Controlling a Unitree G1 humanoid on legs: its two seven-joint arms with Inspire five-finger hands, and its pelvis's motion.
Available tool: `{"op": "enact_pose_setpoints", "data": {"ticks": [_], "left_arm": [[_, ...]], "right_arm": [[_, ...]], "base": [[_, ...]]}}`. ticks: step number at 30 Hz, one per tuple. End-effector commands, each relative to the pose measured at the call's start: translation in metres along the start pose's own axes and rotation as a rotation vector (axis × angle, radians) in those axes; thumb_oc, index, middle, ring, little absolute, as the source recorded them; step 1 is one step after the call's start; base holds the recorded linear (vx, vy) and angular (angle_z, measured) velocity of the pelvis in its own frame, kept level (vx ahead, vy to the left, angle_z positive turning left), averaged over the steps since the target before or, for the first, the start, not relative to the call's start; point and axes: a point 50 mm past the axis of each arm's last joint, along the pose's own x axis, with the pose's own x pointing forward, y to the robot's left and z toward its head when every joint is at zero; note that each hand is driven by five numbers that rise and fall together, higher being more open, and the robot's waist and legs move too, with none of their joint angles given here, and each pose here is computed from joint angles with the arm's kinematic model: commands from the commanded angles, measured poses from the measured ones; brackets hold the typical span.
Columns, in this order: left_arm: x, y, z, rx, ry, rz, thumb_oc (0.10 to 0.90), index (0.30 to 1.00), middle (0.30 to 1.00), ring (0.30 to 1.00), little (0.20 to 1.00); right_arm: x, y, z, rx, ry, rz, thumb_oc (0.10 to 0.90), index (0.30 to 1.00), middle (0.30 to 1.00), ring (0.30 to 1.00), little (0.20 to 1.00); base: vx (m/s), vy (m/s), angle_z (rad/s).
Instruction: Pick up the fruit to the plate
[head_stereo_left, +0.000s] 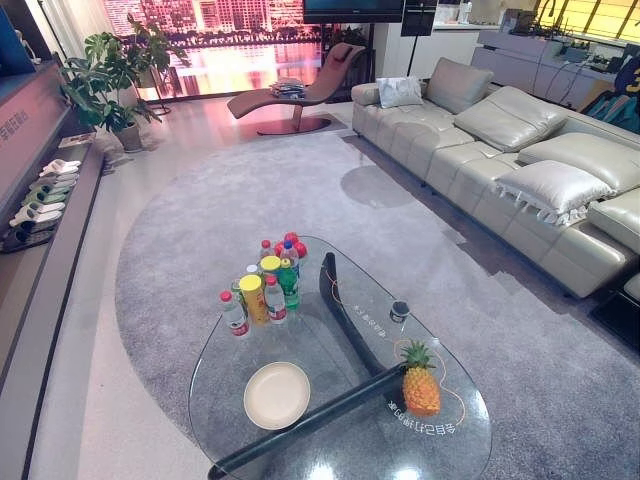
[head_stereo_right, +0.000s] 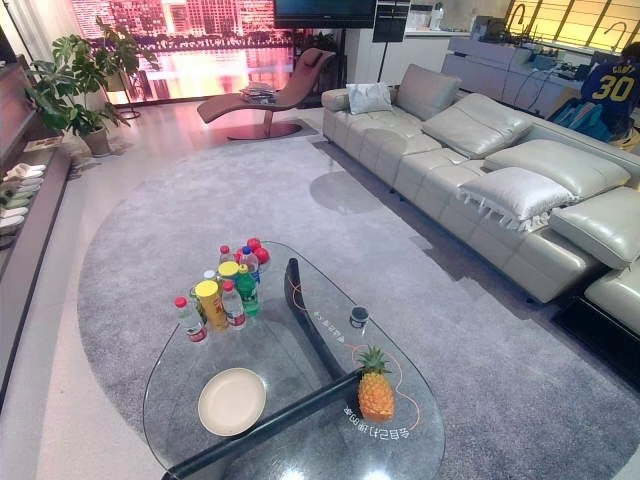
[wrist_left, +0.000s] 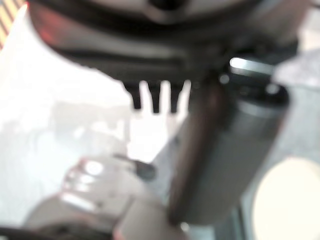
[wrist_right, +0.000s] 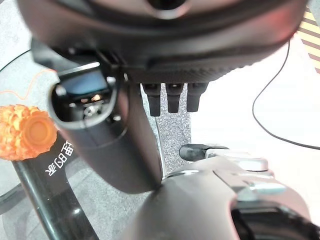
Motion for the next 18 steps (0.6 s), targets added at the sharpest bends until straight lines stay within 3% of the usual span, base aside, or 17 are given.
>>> {"op": "enact_pose_setpoints", "data": {"ticks": [1, 18], "left_arm": [[-0.0008, -0.0259, 0.0036, 0.021, 0.027, -0.054, 0.800, 0.900, 0.900, 0.900, 0.900], [-0.0003, -0.0237, 0.0104, 0.029, 0.004, -0.040, 0.800, 0.900, 0.900, 0.900, 0.900]], "right_arm": [[0.0013, 0.0136, 0.0042, -0.013, 0.028, 0.019, 0.800, 0.900, 0.900, 0.900, 0.900], [0.0013, 0.0127, 0.0042, -0.029, 0.038, 0.015, 0.800, 0.900, 0.900, 0.900, 0.900]], "base": [[0.00, 0.000, 0.00], [0.00, 0.000, 0.00]]}}
